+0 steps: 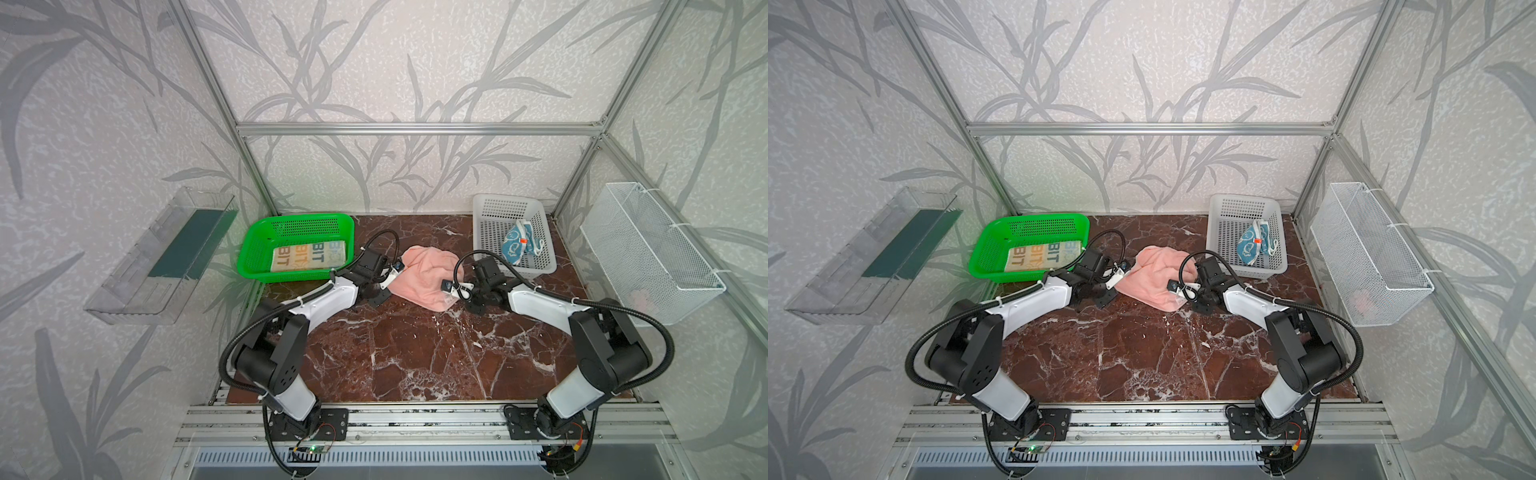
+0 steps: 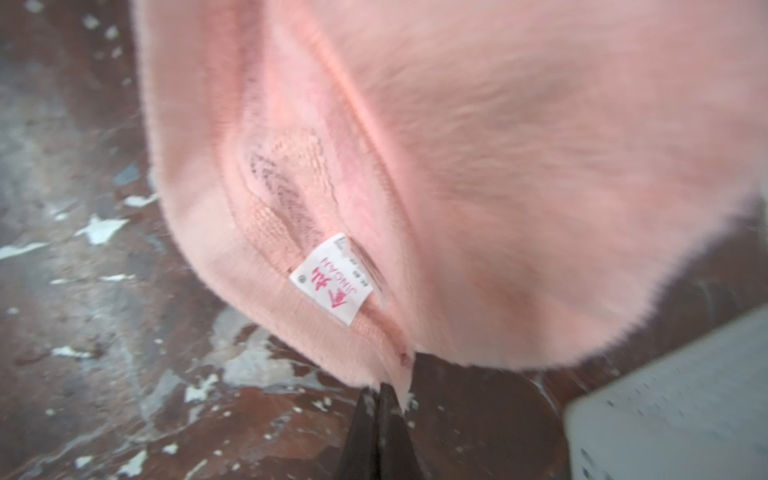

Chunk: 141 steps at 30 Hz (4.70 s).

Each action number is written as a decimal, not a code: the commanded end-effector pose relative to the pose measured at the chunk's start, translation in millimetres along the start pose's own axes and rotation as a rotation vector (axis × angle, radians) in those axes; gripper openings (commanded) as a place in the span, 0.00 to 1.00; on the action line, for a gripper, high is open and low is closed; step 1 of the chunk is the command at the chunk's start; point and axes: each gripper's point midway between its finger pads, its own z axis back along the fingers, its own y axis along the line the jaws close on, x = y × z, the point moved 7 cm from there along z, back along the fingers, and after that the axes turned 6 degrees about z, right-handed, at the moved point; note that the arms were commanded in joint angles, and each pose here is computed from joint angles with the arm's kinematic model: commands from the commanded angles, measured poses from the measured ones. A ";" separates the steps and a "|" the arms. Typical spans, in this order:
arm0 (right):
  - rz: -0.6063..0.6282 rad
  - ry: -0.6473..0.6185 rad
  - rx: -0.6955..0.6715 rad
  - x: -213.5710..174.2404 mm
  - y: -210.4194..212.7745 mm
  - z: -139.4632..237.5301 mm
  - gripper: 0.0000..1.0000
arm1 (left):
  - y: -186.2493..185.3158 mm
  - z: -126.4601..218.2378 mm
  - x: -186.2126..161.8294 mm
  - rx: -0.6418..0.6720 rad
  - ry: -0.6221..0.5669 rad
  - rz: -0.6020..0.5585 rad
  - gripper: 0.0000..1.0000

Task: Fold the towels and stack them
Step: 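Lift the pink towel by two corners with both grippers, spreading it apart, then raise both grippers high, stretching the pink towel's edge taut between them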

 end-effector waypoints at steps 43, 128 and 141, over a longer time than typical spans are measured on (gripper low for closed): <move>-0.378 -0.937 -0.325 145.5 -73.6 370.8 0.00 | 47.6 377.4 106.2 0.180 -0.984 0.341 0.00; -0.152 -1.288 -0.405 167.3 -50.2 531.2 0.00 | 52.2 524.9 63.9 0.206 -1.419 0.180 0.00; -0.203 -1.120 -0.493 180.7 -95.4 478.6 0.00 | 65.3 462.6 108.3 0.397 -1.240 0.149 0.00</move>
